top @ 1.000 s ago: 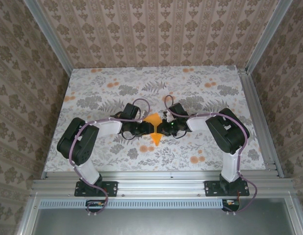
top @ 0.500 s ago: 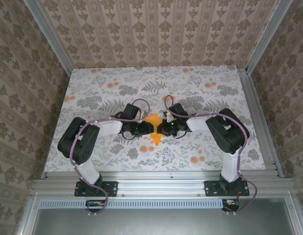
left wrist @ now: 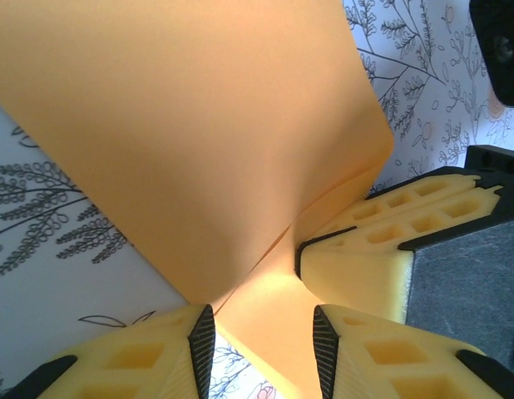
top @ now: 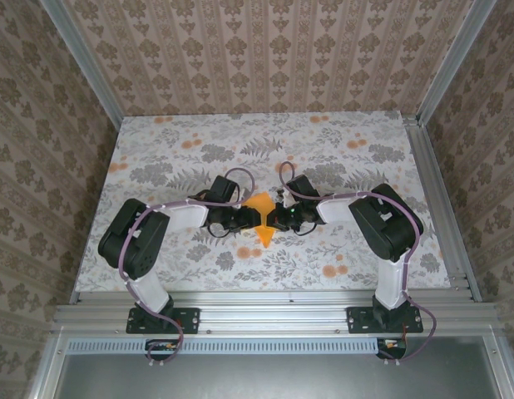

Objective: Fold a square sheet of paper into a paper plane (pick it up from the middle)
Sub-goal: Third fold the triangle at the center of the table.

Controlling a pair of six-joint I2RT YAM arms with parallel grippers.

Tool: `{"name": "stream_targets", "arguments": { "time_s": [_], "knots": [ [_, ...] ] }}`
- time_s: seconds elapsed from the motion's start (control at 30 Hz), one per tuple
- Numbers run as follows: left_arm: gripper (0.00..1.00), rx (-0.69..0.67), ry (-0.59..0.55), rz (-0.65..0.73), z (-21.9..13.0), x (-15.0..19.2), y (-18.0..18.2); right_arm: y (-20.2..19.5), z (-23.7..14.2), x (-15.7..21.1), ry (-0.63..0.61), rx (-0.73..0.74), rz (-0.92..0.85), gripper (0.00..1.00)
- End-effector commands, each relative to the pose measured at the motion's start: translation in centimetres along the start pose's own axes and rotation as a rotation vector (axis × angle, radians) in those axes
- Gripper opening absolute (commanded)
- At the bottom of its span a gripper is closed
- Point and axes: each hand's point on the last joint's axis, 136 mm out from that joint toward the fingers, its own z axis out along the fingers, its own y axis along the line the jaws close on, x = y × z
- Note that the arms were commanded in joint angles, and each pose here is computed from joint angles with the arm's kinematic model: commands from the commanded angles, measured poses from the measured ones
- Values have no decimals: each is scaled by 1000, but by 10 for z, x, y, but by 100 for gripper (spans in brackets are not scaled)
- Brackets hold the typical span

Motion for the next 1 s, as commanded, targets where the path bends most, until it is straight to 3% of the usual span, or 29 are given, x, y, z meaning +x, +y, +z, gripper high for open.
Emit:
{"name": "stream_targets", "arguments": {
  "time_s": [0.0,0.7,0.97],
  "knots": [
    [40,15,-17,41,-2,-9,-11,-16,5,12,28,49,37,5],
    [39,37,52,33,18,2,-1,1,7,4,7,-24,43,3],
    [38,-110,107,55,23,15,32,5,-4,0,-16,-24,30,5]
  ]
}}
